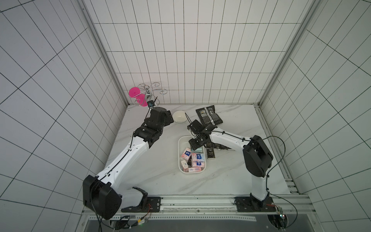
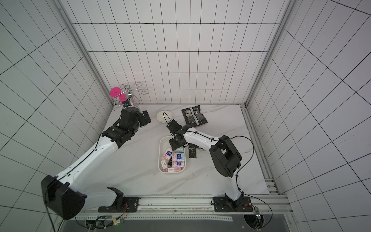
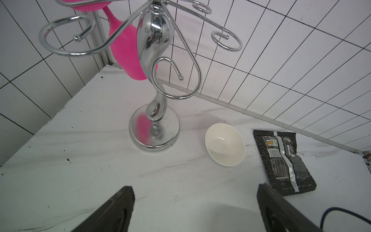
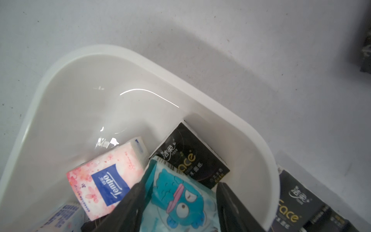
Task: Take the pocket tissues out of the storage box
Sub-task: Pick up the pocket tissues from the storage box.
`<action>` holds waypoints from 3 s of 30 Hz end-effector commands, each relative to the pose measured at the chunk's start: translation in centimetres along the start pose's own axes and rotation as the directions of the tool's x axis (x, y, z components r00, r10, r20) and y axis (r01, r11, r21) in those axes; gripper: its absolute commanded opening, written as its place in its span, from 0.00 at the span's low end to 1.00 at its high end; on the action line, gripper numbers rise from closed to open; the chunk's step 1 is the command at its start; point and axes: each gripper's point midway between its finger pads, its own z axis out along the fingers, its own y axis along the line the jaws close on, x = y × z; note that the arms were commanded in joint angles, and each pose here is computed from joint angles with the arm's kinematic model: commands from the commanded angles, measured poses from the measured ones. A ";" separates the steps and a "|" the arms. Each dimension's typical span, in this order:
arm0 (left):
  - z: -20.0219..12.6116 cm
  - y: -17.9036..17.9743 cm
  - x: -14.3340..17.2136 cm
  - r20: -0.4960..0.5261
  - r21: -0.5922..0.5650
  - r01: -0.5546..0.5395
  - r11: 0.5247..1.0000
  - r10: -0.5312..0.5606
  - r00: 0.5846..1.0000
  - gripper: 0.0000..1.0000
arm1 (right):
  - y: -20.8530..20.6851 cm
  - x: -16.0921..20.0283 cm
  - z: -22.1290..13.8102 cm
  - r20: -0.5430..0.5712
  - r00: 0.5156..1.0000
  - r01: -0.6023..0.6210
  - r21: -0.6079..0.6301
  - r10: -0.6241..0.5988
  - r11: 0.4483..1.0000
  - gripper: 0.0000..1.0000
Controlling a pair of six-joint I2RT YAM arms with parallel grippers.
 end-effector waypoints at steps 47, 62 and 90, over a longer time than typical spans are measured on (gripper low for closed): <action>-0.4 -0.3 -1.1 0.035 0.024 0.014 1.000 -0.015 0.999 0.99 | 3.0 3.0 -1.0 -0.048 0.995 -0.094 -0.171 0.087 0.981 0.62; -1.1 0.1 -1.5 0.048 0.018 0.014 1.000 -0.014 0.999 0.98 | 5.4 2.3 -0.4 -0.039 0.999 -0.026 -0.163 0.020 0.986 0.67; -1.4 0.0 -1.7 0.049 0.016 0.015 1.000 -0.016 0.999 0.99 | 2.6 2.6 -1.0 -0.007 0.992 -0.122 -0.218 0.123 0.968 0.60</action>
